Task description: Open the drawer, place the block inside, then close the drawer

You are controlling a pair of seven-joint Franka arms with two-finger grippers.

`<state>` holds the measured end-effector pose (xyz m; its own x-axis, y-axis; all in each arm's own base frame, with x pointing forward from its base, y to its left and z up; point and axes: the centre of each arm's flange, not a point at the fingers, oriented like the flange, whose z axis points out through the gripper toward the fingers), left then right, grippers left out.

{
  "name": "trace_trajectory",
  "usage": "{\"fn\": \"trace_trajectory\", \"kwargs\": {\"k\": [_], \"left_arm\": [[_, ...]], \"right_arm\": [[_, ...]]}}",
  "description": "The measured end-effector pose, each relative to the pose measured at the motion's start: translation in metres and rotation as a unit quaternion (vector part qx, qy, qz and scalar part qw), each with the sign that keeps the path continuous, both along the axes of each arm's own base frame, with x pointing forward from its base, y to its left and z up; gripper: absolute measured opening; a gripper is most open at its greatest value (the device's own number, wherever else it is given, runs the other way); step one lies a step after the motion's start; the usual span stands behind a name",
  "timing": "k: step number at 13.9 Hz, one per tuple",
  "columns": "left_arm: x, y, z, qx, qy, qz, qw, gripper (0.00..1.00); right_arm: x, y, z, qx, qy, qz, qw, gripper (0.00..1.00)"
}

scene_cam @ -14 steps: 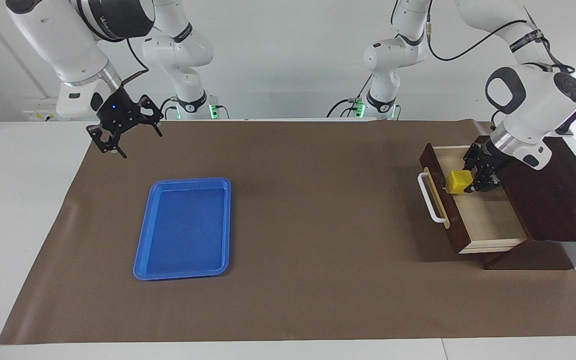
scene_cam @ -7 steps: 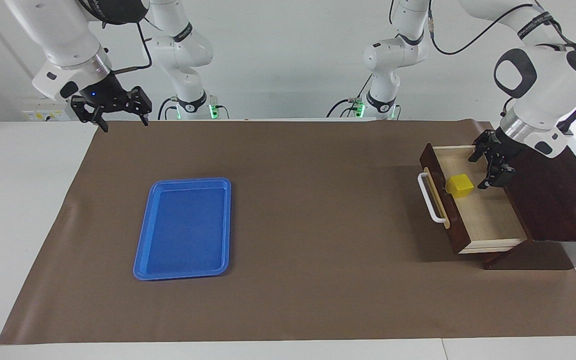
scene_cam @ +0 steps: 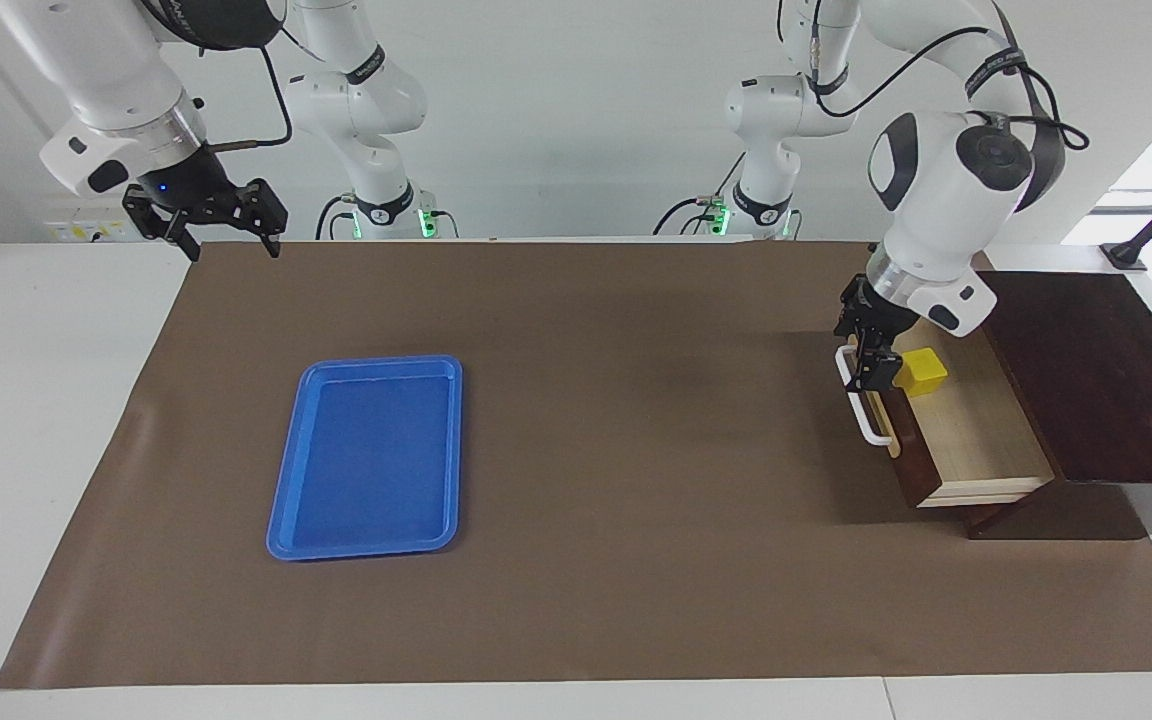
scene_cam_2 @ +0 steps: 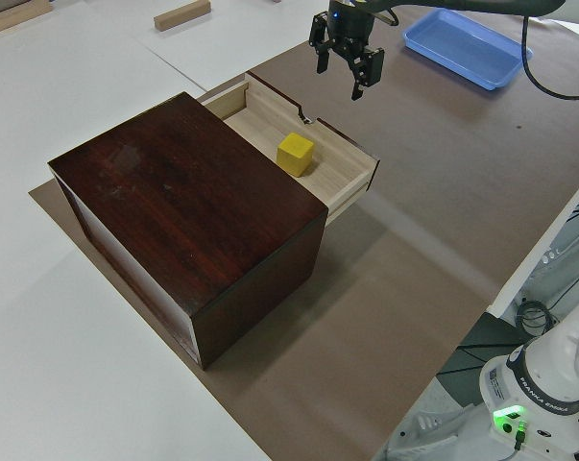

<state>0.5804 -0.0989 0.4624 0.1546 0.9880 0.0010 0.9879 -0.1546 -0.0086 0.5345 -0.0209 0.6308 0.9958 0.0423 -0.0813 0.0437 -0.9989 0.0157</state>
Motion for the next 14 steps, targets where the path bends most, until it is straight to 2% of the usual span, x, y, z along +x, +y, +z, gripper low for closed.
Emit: {"fn": "trace_trajectory", "kwargs": {"k": [3, 9, 14], "left_arm": [[0.004, 0.036, -0.019, 0.02, -0.004, 0.019, 1.0, 1.0], [0.014, 0.104, -0.01, 0.024, -0.022, 0.065, 0.997, 1.0], [0.015, 0.175, -0.01, 0.032, -0.037, 0.062, 0.997, 1.0]], "right_arm": [[0.0, 0.0, 0.0, 0.0, 0.0, 0.0, 1.0, 1.0], [0.004, -0.007, -0.002, 0.001, -0.008, -0.006, 1.0, 1.0], [0.007, -0.007, -0.005, 0.0, -0.009, -0.006, 1.0, 1.0]]}}
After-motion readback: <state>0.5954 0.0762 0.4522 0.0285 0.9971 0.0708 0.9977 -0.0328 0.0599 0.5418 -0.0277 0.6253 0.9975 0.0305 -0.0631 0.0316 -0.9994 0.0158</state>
